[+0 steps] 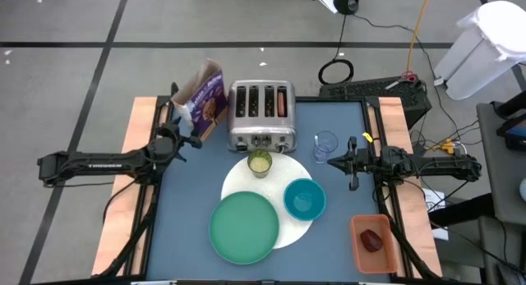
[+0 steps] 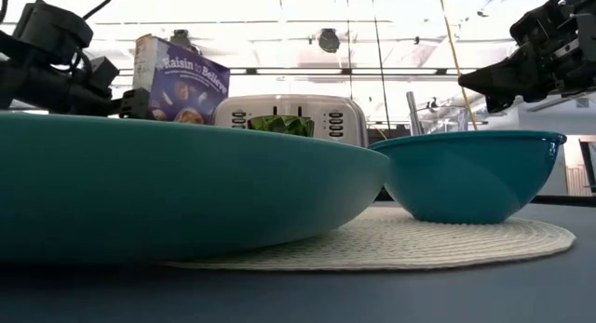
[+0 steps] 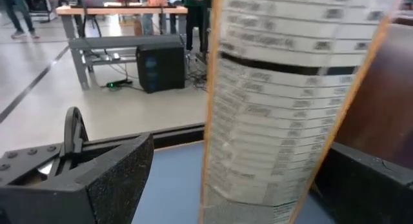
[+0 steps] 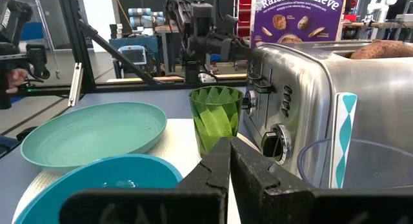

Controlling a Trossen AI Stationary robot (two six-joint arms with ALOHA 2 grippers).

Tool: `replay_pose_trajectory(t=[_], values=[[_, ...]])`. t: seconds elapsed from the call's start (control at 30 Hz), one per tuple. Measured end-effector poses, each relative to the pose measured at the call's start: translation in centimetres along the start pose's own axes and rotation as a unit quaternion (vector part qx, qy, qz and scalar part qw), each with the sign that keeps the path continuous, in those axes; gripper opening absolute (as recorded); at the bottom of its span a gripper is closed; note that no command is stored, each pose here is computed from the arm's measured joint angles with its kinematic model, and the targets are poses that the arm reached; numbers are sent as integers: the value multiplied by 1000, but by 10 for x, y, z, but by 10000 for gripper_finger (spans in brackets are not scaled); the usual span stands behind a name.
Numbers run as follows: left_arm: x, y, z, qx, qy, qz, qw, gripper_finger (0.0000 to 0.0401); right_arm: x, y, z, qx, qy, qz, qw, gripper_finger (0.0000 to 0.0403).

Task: Arrange a breakfast setting
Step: Pour the cereal into the blue bowl

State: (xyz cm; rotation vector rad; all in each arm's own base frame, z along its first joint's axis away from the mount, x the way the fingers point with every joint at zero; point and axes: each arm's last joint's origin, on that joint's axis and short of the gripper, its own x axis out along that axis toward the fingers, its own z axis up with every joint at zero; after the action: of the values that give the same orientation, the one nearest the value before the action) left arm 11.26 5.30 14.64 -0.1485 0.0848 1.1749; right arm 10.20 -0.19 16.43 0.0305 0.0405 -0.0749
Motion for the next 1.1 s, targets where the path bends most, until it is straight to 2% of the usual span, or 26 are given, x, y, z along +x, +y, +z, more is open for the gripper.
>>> replay_pose_trajectory(t=[0.43,0.73,0.87,1.1], values=[[15,1,-2,-65,-5,42,997,399,0,0,0,-11,0,0,1000,6],[18,-1,-12,-45,27,35,998,396,0,0,0,-11,0,0,1000,6],[20,-3,-13,-44,30,30,998,368,0,0,0,-11,0,0,1000,6],[22,-5,-13,-33,24,20,999,281,0,0,0,-11,0,0,1000,6]])
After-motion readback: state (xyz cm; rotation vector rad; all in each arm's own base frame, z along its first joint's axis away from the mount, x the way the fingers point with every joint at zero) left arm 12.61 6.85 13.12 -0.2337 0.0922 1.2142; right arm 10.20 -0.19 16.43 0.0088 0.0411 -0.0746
